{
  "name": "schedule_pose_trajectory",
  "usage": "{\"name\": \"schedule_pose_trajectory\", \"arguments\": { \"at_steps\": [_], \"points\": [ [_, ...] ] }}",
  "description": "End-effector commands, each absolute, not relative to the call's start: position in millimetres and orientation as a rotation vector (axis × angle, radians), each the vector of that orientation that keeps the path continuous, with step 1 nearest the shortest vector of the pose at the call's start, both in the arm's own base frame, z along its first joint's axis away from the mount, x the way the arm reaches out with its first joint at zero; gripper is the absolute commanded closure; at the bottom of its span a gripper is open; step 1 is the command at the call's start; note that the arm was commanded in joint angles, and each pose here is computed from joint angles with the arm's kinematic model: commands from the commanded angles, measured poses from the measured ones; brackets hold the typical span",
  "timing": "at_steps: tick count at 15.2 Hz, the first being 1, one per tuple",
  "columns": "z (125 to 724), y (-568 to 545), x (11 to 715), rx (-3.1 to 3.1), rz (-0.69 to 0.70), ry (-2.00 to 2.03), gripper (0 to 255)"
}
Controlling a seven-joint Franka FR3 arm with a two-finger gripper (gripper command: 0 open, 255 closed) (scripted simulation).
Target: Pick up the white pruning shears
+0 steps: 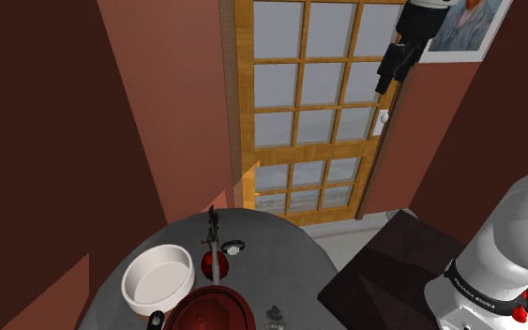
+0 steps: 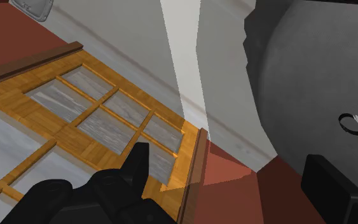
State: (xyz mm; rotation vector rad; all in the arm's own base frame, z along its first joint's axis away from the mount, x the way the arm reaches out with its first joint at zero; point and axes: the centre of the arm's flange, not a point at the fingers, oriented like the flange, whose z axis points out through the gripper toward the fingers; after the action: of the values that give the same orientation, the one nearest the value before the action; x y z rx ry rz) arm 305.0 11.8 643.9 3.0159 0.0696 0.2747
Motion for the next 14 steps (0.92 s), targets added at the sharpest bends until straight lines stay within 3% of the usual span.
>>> {"name": "schedule_pose_trajectory", "arguments": {
  "at_steps": [1, 14],
  "points": [
    [643.9, 11.8, 305.0, 3.016, 0.275, 0.070, 0],
    [534.7, 139.3, 320.7, 3.039, 0.376, -0.072, 0]
  ]
}}
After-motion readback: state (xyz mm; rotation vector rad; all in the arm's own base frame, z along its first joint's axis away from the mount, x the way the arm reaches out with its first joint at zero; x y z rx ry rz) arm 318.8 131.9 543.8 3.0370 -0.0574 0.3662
